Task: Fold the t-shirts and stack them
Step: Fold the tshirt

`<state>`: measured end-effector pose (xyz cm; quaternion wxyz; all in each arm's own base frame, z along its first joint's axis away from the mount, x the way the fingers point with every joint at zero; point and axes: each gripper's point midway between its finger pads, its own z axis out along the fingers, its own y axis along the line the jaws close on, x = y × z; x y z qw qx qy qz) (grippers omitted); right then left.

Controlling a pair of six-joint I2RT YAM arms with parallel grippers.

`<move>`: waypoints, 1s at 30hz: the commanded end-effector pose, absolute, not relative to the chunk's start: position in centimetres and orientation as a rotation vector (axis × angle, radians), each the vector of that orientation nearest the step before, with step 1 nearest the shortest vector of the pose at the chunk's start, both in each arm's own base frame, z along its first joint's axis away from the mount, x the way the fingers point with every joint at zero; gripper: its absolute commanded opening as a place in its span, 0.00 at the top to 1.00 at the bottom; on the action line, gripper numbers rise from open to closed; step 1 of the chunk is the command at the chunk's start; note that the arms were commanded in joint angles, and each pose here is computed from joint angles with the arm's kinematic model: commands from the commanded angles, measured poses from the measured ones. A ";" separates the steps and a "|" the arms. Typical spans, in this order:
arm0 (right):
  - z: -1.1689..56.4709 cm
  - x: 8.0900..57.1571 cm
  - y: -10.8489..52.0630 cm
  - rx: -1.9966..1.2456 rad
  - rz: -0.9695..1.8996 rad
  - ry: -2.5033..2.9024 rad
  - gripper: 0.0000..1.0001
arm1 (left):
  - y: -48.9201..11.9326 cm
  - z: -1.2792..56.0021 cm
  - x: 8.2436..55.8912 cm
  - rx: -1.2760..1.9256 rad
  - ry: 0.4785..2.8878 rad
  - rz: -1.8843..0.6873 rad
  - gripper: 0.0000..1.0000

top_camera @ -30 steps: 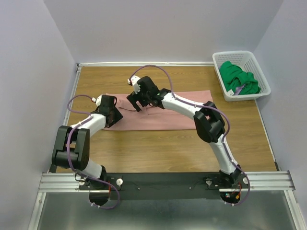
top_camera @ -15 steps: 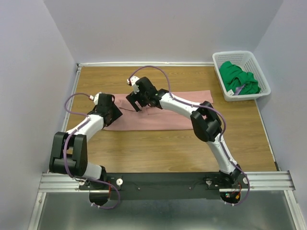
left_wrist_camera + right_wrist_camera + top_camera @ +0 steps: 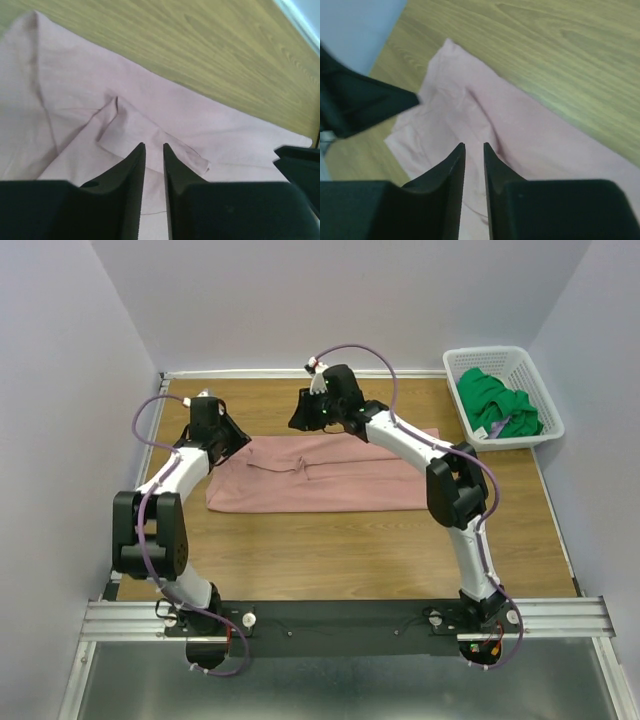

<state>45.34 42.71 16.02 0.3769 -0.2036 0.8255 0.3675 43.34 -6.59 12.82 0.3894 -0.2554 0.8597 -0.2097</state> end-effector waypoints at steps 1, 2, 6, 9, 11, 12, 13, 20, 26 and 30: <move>15.7 42.6 45.2 -0.494 1.178 2.143 0.77 | -8.6 11.3 43.7 -0.583 2.252 -0.655 0.76; 15.6 42.6 45.3 -0.488 1.196 2.144 0.78 | -8.7 11.1 43.9 -0.582 2.253 -0.658 0.76; 13.6 42.5 45.4 -0.462 1.246 2.176 0.83 | -8.6 9.4 44.6 -0.582 2.278 -0.640 0.77; 11.2 42.2 45.2 -0.443 1.270 2.229 0.87 | -8.3 7.7 45.0 -0.587 2.309 -0.613 0.77; 9.2 41.9 44.8 -0.426 1.266 2.274 0.88 | -8.1 6.3 45.1 -0.604 2.333 -0.598 0.79; 8.7 42.0 44.7 -0.423 1.267 2.272 0.89 | -8.1 5.9 45.1 -0.610 2.338 -0.594 0.81; 7.4 41.6 44.4 -0.420 1.262 2.298 0.90 | -7.9 5.3 44.9 -0.633 2.348 -0.586 0.82; 0.1 41.7 40.6 -0.322 1.229 2.416 0.93 | -6.6 2.3 44.1 -0.738 2.376 -0.561 0.84; -2.3 42.5 37.5 -0.275 1.223 2.425 0.94 | -4.8 1.8 43.6 -0.806 2.364 -0.520 0.86; -0.8 42.7 36.9 -0.306 1.243 2.387 0.94 | -4.7 2.0 43.7 -0.802 2.362 -0.537 0.85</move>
